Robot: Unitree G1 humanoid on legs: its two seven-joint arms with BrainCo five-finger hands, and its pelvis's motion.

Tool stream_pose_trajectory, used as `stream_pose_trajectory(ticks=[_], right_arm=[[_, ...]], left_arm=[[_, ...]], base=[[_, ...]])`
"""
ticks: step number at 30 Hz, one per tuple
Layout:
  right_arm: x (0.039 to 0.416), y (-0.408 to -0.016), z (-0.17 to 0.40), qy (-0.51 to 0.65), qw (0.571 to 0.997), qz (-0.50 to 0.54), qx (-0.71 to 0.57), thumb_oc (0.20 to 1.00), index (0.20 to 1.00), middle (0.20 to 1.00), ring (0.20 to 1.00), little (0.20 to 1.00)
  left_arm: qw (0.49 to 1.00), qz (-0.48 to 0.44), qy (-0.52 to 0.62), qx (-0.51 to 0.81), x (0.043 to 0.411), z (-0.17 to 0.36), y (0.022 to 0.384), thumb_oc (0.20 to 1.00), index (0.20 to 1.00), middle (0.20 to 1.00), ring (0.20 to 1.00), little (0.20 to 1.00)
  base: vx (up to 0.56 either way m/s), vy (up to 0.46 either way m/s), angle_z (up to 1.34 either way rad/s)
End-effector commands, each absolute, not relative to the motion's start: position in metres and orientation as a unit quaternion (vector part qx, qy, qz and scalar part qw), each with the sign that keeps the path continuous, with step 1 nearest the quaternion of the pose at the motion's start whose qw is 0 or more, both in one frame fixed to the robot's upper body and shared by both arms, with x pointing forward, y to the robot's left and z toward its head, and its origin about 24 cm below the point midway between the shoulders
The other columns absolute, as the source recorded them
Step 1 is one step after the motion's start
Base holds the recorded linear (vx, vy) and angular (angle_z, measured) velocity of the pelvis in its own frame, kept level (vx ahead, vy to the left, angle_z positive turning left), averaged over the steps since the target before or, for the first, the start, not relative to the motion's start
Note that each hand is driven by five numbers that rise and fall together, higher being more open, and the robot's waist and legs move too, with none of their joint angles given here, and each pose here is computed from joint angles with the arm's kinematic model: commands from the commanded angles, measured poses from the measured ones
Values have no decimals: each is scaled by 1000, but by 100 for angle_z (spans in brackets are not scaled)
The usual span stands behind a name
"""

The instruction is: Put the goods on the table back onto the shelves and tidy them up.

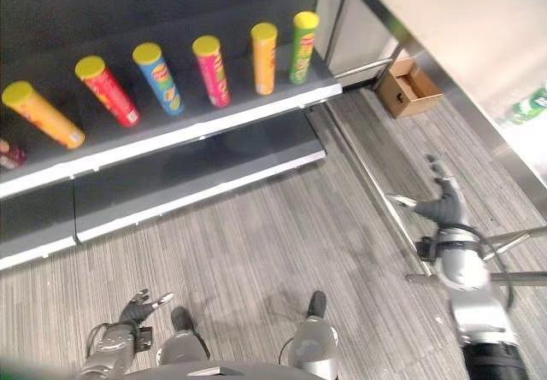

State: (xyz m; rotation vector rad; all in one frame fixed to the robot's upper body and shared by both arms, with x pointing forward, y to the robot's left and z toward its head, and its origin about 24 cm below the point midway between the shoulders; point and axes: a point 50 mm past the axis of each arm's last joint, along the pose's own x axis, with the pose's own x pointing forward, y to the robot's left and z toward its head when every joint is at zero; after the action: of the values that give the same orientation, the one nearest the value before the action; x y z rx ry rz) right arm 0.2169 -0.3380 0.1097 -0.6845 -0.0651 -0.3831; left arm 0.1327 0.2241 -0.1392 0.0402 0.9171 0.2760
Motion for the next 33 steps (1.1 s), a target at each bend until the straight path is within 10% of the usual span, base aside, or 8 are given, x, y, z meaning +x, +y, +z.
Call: stream_pose_trajectory(ticks=[1,16,33], right_arm=[[224,-319,153,-161,918,-195,-305,1000,1000,1000,1000,1000],[221,-329,219,-290,851,-284,-332,1000,1000,1000,1000,1000],[224,-361,178,-164,859,-343,-343,1000,1000,1000,1000,1000]], left_arm=[[897,153,408,77,143,-120,269,1000,1000,1000,1000,1000],[889,127,435,68,133,-132,248,1000,1000,1000,1000,1000],[899,135,407,90,146,-120,263,1000,1000,1000,1000,1000]], base=[[98,-445,-19],[144,-69,-42],[161,117,-30]])
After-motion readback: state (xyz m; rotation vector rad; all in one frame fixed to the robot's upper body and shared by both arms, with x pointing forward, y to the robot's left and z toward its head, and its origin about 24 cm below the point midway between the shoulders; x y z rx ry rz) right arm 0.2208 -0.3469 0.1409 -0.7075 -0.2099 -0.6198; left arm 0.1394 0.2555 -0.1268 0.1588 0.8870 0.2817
